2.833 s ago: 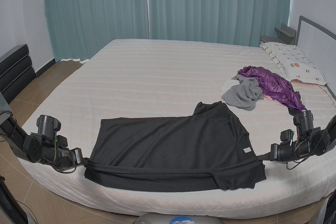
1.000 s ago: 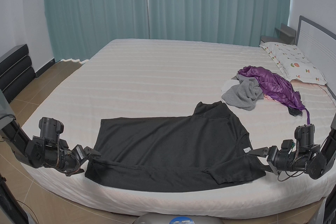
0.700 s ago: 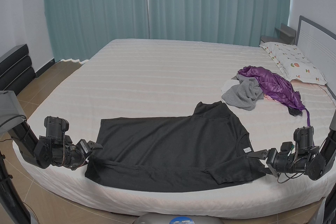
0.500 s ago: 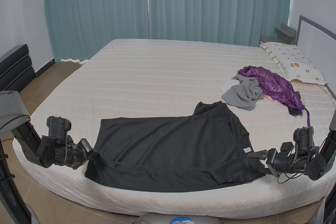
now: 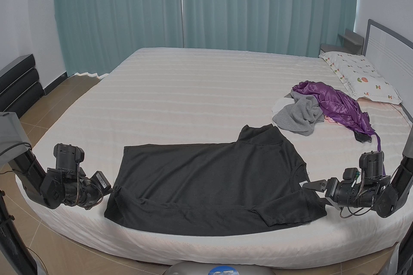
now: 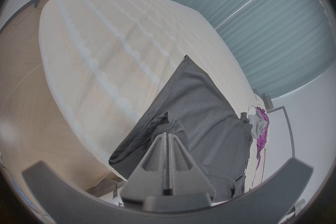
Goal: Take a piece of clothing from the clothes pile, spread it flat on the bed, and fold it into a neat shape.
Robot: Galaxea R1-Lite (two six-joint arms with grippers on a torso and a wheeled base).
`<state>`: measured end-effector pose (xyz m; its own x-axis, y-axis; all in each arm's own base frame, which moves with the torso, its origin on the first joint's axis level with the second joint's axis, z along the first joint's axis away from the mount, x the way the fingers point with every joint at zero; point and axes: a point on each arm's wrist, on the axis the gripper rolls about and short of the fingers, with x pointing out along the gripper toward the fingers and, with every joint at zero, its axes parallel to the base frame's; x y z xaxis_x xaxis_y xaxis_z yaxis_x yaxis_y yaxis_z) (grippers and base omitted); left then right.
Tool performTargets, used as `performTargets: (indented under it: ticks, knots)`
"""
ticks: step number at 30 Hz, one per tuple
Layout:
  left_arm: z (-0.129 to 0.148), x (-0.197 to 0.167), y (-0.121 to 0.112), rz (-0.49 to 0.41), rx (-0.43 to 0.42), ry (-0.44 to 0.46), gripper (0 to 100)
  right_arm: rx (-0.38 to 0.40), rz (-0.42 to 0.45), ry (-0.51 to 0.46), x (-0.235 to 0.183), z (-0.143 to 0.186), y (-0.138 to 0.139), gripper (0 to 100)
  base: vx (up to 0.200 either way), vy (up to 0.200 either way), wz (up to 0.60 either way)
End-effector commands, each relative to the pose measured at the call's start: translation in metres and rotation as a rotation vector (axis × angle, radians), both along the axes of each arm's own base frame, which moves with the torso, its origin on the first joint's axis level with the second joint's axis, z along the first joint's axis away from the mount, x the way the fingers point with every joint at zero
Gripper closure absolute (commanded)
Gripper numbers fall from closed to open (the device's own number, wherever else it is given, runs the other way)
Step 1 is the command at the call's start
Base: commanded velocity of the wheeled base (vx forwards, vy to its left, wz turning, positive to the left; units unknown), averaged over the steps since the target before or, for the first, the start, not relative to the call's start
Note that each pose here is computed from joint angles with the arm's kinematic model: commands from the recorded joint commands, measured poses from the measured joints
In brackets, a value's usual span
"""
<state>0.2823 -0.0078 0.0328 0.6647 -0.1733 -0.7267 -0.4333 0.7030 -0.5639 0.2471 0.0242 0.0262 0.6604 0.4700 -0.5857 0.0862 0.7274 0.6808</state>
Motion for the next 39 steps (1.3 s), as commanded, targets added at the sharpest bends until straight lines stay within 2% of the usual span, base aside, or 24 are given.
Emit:
performTargets:
  ticks: [1, 6, 8, 9, 12, 16, 27, 39]
  knots:
    - [0.009, -0.003, 0.002, 0.006, -0.001, -0.03, 100, -0.011, 0.015, -0.014, 0.014, -0.004, 0.001, 0, 0.0, 0.0, 0.0]
    - [0.008, 0.0, 0.005, 0.002, -0.022, -0.032, 100, -0.008, 0.028, -0.022, 0.022, -0.006, 0.005, 0, 0.0, 0.0, 0.0]
    - [0.008, 0.003, 0.005, -0.025, -0.049, -0.041, 100, -0.007, 0.032, -0.026, 0.025, -0.008, 0.006, 0, 0.0, 0.0, 0.0]
    - [0.009, 0.004, 0.005, -0.031, -0.056, -0.044, 0, -0.007, 0.032, -0.026, 0.025, -0.008, 0.006, 0, 0.0, 0.0, 0.0]
    - [0.012, 0.011, 0.003, -0.092, -0.108, -0.067, 0, 0.011, 0.041, -0.029, 0.025, -0.007, 0.006, 0, 0.0, 0.0, 0.0]
    - [0.005, 0.022, 0.001, -0.137, -0.109, -0.06, 0, 0.016, 0.042, -0.016, 0.022, -0.008, 0.005, 0, 0.0, 0.0, 0.0]
    - [-0.018, 0.019, 0.001, -0.195, -0.06, -0.006, 0, 0.055, -0.026, 0.005, 0.025, -0.008, -0.006, 0, 0.0, 0.0, 0.0]
    - [-0.013, 0.023, 0.001, -0.192, -0.059, -0.033, 0, 0.055, -0.028, 0.029, 0.02, -0.011, -0.006, 0, 0.0, 0.0, 0.0]
